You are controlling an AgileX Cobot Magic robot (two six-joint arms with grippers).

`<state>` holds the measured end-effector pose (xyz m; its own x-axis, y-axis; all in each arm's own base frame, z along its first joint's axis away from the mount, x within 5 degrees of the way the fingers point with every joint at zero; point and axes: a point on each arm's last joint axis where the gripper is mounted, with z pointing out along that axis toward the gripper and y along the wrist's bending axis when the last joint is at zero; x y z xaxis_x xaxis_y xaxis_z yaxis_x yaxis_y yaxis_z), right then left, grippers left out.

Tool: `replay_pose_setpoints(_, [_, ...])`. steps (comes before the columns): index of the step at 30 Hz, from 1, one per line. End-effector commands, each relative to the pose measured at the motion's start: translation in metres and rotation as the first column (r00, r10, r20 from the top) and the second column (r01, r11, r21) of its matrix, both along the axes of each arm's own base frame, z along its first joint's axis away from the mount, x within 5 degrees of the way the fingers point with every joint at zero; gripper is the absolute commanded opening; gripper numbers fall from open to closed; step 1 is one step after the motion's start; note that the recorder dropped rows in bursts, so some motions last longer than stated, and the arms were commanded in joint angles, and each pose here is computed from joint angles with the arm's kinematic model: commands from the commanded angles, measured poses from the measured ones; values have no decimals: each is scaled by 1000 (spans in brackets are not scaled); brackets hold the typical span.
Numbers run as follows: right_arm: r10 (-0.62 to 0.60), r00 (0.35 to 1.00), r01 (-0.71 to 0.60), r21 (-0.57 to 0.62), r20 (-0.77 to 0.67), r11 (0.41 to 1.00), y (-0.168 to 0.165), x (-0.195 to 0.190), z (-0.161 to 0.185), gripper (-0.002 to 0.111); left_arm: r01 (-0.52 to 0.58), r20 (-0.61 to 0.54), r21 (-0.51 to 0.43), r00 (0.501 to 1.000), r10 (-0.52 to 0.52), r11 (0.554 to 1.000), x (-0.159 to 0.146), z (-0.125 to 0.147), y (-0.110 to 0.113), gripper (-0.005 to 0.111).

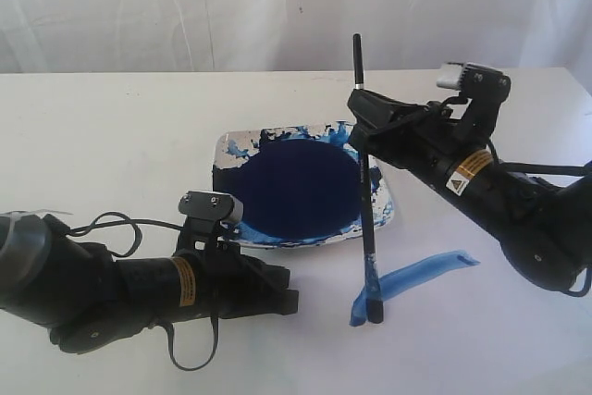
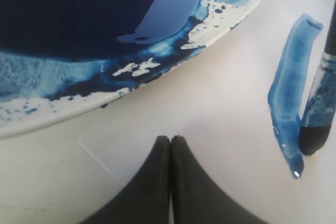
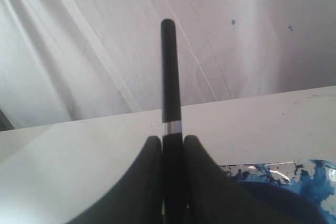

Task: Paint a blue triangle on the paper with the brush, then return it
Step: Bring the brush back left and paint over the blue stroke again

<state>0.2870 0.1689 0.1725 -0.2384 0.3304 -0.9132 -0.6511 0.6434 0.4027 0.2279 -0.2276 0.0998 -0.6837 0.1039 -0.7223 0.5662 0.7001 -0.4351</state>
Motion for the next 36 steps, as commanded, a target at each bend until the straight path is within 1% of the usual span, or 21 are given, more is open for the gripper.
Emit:
replay_pose_setpoints(1, [29, 999, -29, -7, 28, 1000, 3, -2, 2, 0, 3, -5, 16, 1000, -2, 1000, -2, 0, 1, 0])
replay_pose_setpoints(7, [49, 998, -48, -41, 31, 998, 1, -10, 9, 0, 3, -5, 16, 1000, -2, 1000, -2, 0, 1, 0])
replay_pose_setpoints(11, [40, 998, -35, -98, 43, 995, -5, -20, 13, 0, 3, -5, 16, 1000, -2, 1000, -2, 0, 1, 0])
replay_pose_setpoints(14, [34, 999, -30, -105, 38, 994, -9, -26, 14, 0, 3, -5, 16, 1000, -2, 1000, -2, 0, 1, 0])
replay_pose_setpoints(16, [35, 998, -30, -91, 55, 995, -10, -28, 18, 0, 3, -5, 16, 1000, -2, 1000, -2, 0, 1, 0])
replay_pose_setpoints(19, [49, 993, -46, -35, 111, 998, -9, -30, 26, 0, 3, -5, 16, 1000, -2, 1000, -2, 0, 1, 0])
replay_pose_setpoints(25, [24, 992, -23, -17, 122, 1000, -9, -24, 30, 0, 3, -5, 16, 1000, -2, 1000, -2, 0, 1, 0])
replay_pose_setpoints(31, [24, 993, -22, -18, 114, 1000, -2, -11, 24, 0, 3, -5, 16, 1000, -2, 1000, -2, 0, 1, 0])
replay_pose_setpoints(36, [26, 997, -25, -2, 71, 1000, 3, 0, 12, 0, 3, -5, 16, 1000, -2, 1000, -2, 0, 1, 0])
